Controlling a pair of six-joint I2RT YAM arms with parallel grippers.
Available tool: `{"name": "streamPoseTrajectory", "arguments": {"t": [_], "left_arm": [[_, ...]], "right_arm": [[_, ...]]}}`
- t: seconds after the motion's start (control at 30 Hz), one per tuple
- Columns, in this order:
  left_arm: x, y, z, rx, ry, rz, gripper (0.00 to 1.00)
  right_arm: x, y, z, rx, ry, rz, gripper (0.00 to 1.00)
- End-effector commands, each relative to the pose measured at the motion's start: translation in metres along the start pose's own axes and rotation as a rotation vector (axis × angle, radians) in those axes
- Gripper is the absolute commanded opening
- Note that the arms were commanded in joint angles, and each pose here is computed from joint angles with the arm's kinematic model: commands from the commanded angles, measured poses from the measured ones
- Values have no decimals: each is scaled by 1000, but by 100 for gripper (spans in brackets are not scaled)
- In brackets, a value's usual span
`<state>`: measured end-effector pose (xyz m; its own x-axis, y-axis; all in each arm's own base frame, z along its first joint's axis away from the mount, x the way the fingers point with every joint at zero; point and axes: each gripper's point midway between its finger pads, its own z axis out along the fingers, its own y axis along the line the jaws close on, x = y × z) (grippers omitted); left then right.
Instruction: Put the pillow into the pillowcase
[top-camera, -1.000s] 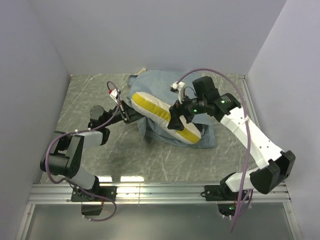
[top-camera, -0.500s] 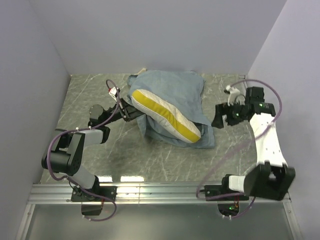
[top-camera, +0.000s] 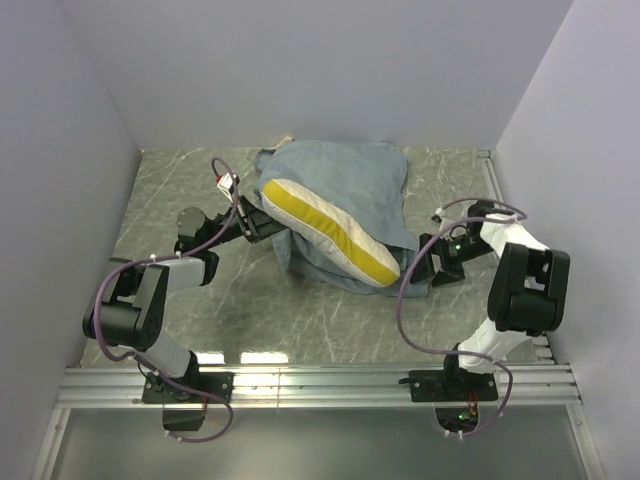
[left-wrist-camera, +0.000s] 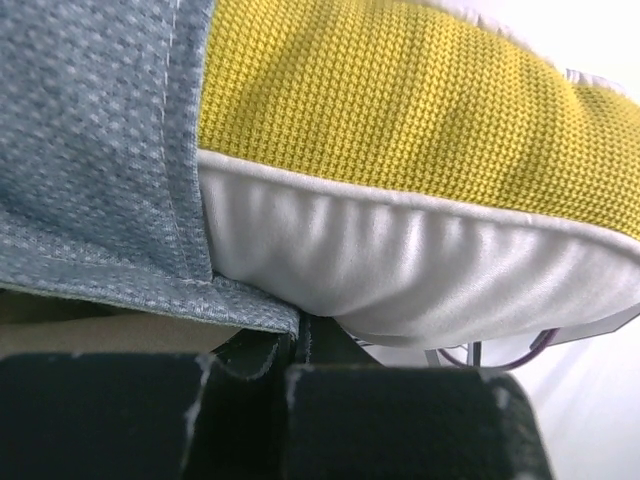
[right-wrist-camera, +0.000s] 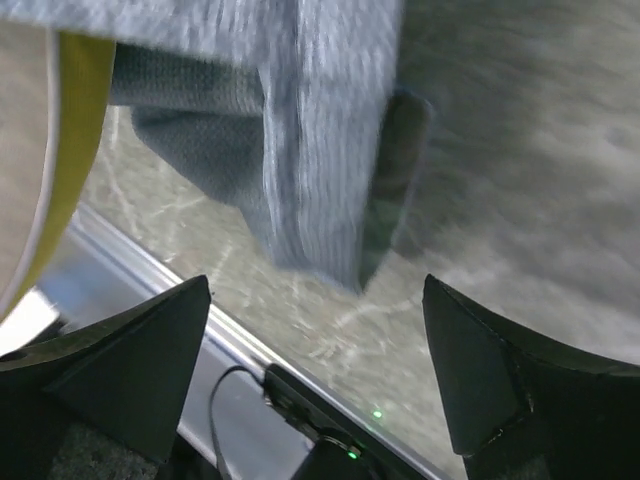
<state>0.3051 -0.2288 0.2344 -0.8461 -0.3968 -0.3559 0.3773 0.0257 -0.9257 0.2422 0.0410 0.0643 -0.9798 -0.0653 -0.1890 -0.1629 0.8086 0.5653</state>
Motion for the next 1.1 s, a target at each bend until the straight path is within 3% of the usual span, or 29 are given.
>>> {"name": "streamPoseTrajectory", "arguments": {"t": [0.0,0.1,0.13,0.2,0.23,0.3,0.33,0.4,0.43,0.47,0.5,0.53,0.6,0.63,0.67,0.8,0.9,0.97,1.07], "left_arm": [[-14,-31,1,72,-21,142,0],[-15,-32,1,72,-13,157,0],[-17,-32,1,63,-12,152,0],[-17,-37,0,62,6,197,0],[-22,-36,3,32,19,170,0],[-26,-47,5,15,60,264,0],[-35,-54,9,-32,88,234,0],[-46,-72,11,-71,113,379,0],[-66,-110,18,-58,100,492,0],[-65,-112,14,-120,128,445,0],[-74,-127,14,-121,123,545,0],[-89,-168,15,-94,86,646,0],[-105,-205,4,-99,22,734,0],[-120,-233,-5,-92,-41,804,0],[-122,-254,-12,-77,-81,854,0],[-143,-326,-39,-61,-263,1014,0],[-142,-362,-53,-31,-359,1126,0],[-140,-380,-61,-34,-445,1167,0],[-146,-353,-62,-79,-454,1056,0]], "right_arm": [[-22,16,12,-71,-4,-31,92],[-23,27,15,-150,15,-26,66],[-23,32,12,-179,10,-32,41],[-26,60,-13,-295,-42,-89,17],[-37,72,-30,-319,-88,-131,0],[-42,108,-74,-416,-197,-185,0],[-56,123,-100,-416,-273,-253,0],[-61,157,-142,-435,-381,-316,0],[-72,183,-173,-462,-460,-347,0],[-76,200,-195,-447,-541,-423,0],[-81,209,-215,-437,-605,-446,0],[-84,227,-238,-452,-672,-494,0],[-92,260,-289,-436,-836,-575,0],[-91,262,-300,-513,-839,-359,0],[-85,292,-337,-432,-1022,-653,0],[-85,311,-384,-430,-1140,-567,0],[-79,332,-412,-394,-1252,-621,0],[-83,333,-419,-408,-1280,-561,0],[-85,332,-419,-441,-1295,-501,0]]}}
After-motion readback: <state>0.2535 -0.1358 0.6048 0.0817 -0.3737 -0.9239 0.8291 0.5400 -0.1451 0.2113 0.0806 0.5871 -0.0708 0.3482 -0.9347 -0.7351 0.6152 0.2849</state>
